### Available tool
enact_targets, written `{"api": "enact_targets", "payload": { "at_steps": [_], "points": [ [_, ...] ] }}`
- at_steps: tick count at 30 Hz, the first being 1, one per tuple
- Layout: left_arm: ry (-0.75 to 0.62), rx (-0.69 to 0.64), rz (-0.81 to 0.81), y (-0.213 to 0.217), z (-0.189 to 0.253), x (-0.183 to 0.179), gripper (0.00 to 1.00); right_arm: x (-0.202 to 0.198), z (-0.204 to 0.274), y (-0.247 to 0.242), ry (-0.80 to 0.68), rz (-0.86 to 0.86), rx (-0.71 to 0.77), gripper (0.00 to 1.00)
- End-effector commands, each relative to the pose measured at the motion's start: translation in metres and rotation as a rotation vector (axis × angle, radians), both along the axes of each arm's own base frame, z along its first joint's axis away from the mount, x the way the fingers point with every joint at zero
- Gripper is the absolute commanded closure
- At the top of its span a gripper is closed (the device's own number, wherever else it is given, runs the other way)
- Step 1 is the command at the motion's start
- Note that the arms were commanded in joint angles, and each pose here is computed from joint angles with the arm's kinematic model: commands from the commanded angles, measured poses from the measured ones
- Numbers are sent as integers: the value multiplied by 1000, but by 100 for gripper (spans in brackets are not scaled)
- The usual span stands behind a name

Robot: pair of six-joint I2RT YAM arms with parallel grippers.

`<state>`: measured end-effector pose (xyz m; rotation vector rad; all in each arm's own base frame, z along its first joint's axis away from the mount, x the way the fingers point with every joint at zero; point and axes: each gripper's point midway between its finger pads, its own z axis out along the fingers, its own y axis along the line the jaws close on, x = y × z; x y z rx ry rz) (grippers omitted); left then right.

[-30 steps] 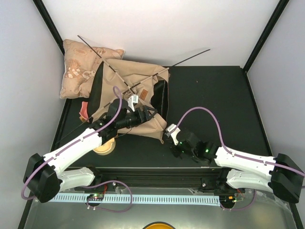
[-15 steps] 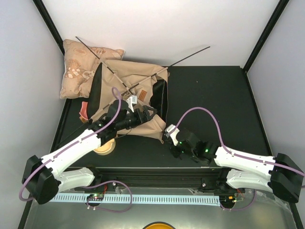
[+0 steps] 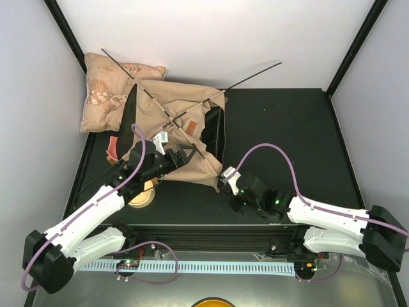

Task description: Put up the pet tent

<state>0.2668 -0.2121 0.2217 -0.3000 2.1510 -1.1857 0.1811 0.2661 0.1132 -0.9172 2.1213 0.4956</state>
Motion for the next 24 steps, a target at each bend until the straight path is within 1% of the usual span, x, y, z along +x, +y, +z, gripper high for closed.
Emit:
{"api": "enact_targets", "payload": {
  "at_steps": [1,7,11,17,21,24],
  "points": [
    [-19,45,-1,2,17,5,1,8,37,16,-78,5,128,99],
    [47,25,-105,-23,15,3,3,8,39,17,-83,7,130,99],
    [32,18,-136,-34,18,2,3,7,37,17,-74,15,125,99],
    [23,7,-152,-47,24,1,6,5,33,20,-59,30,123,99],
    [49,10,-152,-57,23,2,8,5,30,22,-50,39,103,99],
    [67,16,-123,-57,21,5,11,5,28,24,-44,48,86,99]
  ]
}}
